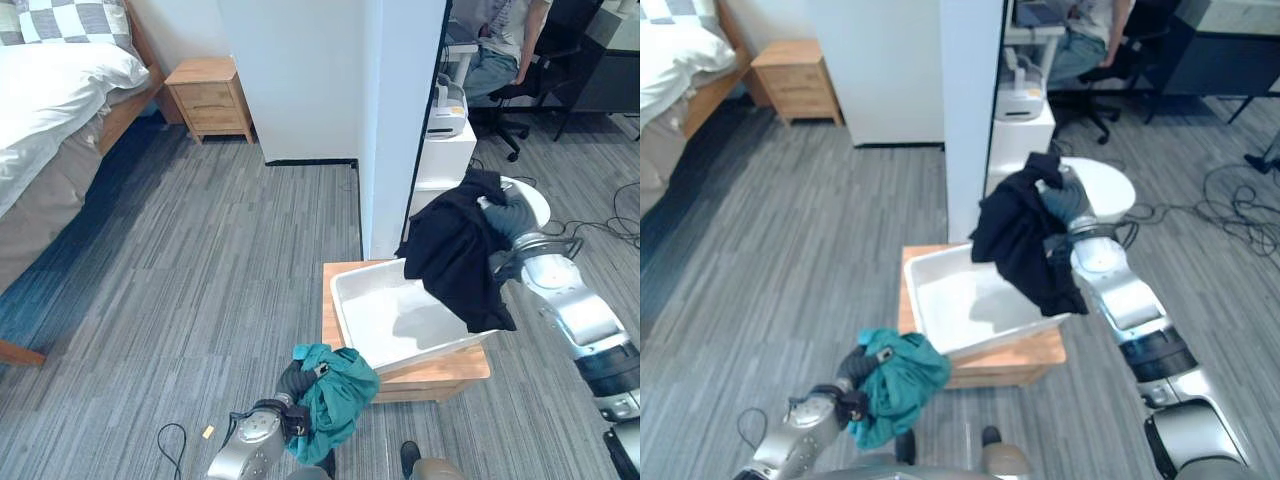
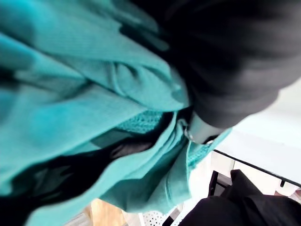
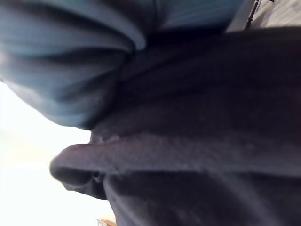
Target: Tidy up the quilt and then pick up the clothes from the bed and put them into the laundry hamper.
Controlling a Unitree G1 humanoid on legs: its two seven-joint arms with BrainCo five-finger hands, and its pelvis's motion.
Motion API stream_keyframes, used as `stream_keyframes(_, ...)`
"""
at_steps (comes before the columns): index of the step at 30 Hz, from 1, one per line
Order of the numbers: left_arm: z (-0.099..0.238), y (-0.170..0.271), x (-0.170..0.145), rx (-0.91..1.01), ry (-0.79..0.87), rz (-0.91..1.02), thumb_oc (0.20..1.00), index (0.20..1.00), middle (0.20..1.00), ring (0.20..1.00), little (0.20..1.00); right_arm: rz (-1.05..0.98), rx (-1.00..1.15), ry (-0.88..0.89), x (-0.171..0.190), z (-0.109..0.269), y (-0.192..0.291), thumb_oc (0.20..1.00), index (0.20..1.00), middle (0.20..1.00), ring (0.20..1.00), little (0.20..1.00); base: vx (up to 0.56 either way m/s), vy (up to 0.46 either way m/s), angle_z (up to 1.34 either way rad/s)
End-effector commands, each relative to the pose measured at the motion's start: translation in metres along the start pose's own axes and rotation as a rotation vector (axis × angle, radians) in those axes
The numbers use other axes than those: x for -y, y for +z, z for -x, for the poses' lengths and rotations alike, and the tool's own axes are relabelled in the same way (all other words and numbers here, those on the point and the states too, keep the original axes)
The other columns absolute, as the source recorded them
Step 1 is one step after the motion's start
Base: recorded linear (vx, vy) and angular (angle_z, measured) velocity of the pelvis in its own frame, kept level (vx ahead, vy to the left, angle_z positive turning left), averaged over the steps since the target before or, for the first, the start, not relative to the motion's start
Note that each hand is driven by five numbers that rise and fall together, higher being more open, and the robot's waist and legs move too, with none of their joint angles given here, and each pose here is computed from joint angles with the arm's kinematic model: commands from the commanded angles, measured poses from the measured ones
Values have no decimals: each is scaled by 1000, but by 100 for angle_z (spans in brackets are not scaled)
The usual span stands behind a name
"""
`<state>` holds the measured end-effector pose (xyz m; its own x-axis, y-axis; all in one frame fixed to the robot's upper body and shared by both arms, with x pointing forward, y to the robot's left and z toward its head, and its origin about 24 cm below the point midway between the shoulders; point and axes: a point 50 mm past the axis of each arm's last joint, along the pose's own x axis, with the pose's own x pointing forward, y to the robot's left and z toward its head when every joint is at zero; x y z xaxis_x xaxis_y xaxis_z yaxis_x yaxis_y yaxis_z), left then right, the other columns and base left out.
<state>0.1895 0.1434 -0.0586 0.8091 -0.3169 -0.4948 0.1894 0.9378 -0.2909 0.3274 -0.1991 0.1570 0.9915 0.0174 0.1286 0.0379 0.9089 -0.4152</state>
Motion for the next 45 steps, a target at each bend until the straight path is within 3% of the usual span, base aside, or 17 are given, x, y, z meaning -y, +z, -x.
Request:
stream_keyframes(1,-9,30,1,111,-31,-39,200,200,200,200,200,13,147,-29,1,-20,46,200,200,200,200,200,11,34,0)
stream_keyframes(7,-13,31,6,117,-30,-39,200,200,200,200,200,48,-27,118,-35,-13,2,200,200,200,200,200,0,0,0)
stream_keyframes(8,-13,30,7,116,-27,-35,200,200,200,200,200,62,-97,181,-52,-7,-16,291,291,291,291,291,35,26,0)
stream_keyframes(9,-14,29,7,114,-25,-31,200,200,200,200,200,79,-137,242,-64,-2,-27,473,473,473,473,473,49,46,-2)
stream_keyframes(10,-15,28,9,114,-28,-28,200,200,200,200,200,79,-170,291,-80,4,-36,573,573,573,573,573,36,36,-3)
stream_keyframes(11,-15,28,9,114,-28,-28,200,200,200,200,200,79,-175,295,-81,4,-37,573,573,573,573,573,26,35,-6)
stream_keyframes(12,-15,28,10,114,-30,-27,200,200,200,200,200,84,-184,301,-87,6,-39,1000,1000,1000,1000,1000,19,34,-7)
stream_keyframes(16,-18,25,16,116,-42,-24,200,200,200,200,200,58,-198,322,-115,13,-45,1000,1000,1000,1000,1000,12,20,-2)
stream_keyframes(26,-18,23,19,93,-62,-45,200,200,200,200,200,-7,-165,190,-109,0,-32,1000,1000,1000,1000,1000,0,-2,1)
stream_keyframes(30,-18,24,19,97,-60,-44,200,200,200,200,200,-12,-84,99,-95,-11,-17,1000,1000,1000,1000,1000,8,3,0)
stream_keyframes(36,-12,29,0,138,55,-13,200,200,200,200,200,-52,-76,-177,-24,-16,-7,1000,1000,1000,1000,1000,19,1,0)
stream_keyframes(40,6,43,-20,223,169,-27,200,200,200,200,200,-87,-332,-365,23,35,-79,1000,1000,1000,1000,1000,-12,-39,-2)
stream_keyframes(45,33,79,-40,414,274,-51,200,200,200,200,200,-128,-690,-491,26,124,-165,1000,1000,1000,1000,1000,-14,-48,-10)
